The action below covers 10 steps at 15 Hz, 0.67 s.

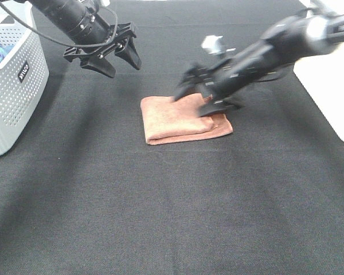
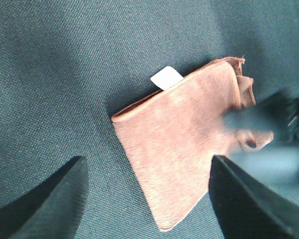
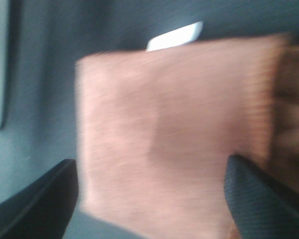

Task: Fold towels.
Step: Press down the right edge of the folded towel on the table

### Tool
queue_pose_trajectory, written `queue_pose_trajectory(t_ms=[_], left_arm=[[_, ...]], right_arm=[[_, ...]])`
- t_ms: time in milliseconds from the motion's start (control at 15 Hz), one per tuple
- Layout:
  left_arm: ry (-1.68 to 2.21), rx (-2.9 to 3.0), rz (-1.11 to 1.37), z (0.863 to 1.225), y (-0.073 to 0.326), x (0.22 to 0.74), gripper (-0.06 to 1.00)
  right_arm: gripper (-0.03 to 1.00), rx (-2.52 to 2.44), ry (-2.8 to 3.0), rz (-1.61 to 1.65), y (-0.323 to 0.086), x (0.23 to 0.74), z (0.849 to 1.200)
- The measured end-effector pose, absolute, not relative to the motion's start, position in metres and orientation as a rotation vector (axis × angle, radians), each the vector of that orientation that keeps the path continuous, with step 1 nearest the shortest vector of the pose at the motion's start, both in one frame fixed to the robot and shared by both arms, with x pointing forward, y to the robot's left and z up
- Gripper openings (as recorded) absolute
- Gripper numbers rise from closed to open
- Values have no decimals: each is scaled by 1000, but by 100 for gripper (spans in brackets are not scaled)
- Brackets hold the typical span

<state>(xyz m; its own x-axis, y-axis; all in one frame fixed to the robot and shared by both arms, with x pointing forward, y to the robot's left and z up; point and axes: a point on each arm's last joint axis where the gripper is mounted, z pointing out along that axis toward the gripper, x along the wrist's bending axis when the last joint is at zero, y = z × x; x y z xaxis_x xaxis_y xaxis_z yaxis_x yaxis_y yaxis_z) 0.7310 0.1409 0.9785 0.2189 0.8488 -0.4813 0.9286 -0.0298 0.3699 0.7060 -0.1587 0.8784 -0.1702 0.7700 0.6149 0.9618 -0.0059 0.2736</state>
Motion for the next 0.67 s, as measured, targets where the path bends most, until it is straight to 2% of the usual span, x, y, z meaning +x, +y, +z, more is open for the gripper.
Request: queue_pose_trajectory(t_ms=[200, 467, 533, 667], left_arm=[[1639, 1884, -168, 978, 141, 731, 66], [1639, 1885, -168, 978, 141, 731, 66], [1639, 1885, -169, 978, 141, 731, 66], [1628, 1925, -202, 985, 141, 725, 66]], right_arm=[[76, -1923, -2025, -862, -193, 712, 873], [76, -1976, -2026, -809, -210, 713, 875], [76, -1967, -2055, -797, -212, 712, 880], [76, -1952, -2102, -801, -217, 708, 914]])
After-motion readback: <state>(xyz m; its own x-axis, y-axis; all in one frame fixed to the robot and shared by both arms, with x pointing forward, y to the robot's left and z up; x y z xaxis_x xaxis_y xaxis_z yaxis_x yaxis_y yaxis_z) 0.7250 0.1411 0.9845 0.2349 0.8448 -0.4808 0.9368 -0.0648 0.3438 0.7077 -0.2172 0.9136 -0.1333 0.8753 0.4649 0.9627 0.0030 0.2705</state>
